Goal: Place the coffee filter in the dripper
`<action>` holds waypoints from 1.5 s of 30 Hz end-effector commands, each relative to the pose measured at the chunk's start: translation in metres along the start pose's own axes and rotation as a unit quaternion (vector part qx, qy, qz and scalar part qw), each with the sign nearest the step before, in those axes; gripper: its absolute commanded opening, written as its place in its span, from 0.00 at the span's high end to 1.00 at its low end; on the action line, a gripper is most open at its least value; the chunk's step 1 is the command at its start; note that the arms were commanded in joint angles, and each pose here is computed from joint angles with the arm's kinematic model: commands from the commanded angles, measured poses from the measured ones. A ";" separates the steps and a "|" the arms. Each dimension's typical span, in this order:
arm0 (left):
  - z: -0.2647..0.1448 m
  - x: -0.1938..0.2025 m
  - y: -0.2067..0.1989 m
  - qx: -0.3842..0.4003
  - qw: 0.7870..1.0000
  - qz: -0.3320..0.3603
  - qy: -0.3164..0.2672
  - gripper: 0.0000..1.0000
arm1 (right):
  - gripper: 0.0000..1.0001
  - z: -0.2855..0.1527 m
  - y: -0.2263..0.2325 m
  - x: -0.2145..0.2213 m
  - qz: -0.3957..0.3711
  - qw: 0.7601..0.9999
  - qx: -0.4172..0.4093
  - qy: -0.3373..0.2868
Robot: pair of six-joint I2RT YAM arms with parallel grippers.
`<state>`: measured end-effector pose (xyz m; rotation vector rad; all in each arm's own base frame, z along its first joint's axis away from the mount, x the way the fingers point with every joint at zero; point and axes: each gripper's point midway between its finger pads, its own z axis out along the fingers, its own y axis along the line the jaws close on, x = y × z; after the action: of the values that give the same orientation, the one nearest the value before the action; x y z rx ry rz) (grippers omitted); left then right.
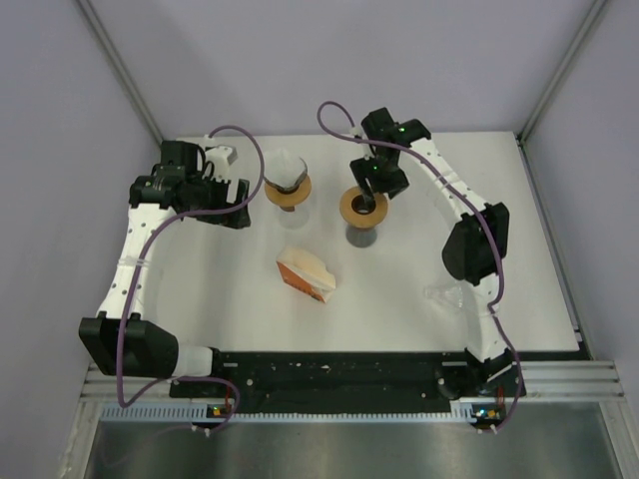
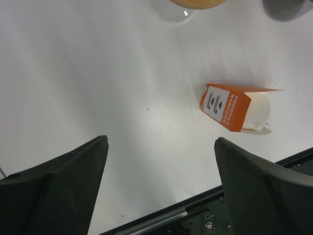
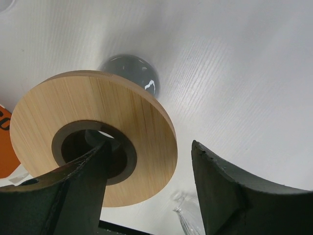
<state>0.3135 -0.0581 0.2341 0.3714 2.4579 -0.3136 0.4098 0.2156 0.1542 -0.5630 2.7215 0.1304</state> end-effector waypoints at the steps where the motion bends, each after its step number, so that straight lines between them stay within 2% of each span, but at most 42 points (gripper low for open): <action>1: -0.006 -0.011 -0.002 0.008 1.000 0.011 -0.024 0.05 | 0.34 -0.031 -0.010 -0.019 0.015 0.998 0.022 -0.055; 8: -0.008 -0.010 -0.006 0.015 0.999 0.013 -0.027 0.05 | 0.34 -0.068 -0.039 -0.003 0.059 0.988 0.100 -0.101; 13: -0.009 -0.010 -0.008 0.021 0.999 0.015 -0.030 0.05 | 0.30 -0.086 -0.068 0.042 0.128 0.972 0.142 -0.137; 19: -0.007 -0.011 -0.012 0.035 0.999 0.014 -0.030 0.05 | 0.29 -0.101 -0.088 0.084 0.199 0.959 0.111 -0.171; 23: -0.009 -0.012 -0.015 0.042 0.999 0.015 -0.031 0.05 | 0.28 -0.109 -0.097 0.118 0.227 0.953 0.132 -0.153; 24: -0.008 -0.012 -0.015 0.042 0.999 0.015 -0.031 0.05 | 0.25 -0.109 -0.098 0.129 0.238 0.951 0.132 -0.146; 28: -0.006 -0.011 -0.016 0.047 0.998 0.015 -0.027 0.05 | 0.25 -0.092 -0.094 0.174 0.292 0.947 0.095 -0.100; 32: -0.005 -0.011 -0.019 0.056 0.998 0.013 -0.026 0.06 | 0.24 -0.077 -0.092 0.210 0.351 0.928 0.102 -0.076; 37: -0.006 -0.011 -0.019 0.058 0.998 0.013 -0.025 0.06 | 0.25 -0.068 -0.091 0.233 0.396 0.906 0.111 -0.097; 43: -0.004 -0.011 -0.019 0.058 0.998 0.009 -0.022 0.06 | 0.29 -0.040 -0.076 0.259 0.410 0.906 0.087 -0.059; 45: -0.003 -0.011 -0.019 0.060 0.998 0.010 -0.023 0.06 | 0.34 -0.033 -0.072 0.259 0.413 0.906 0.074 -0.060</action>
<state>0.3091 -0.0759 0.2383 0.4133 2.4324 -0.4474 0.1963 0.0381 0.0951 0.5980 2.6674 0.0550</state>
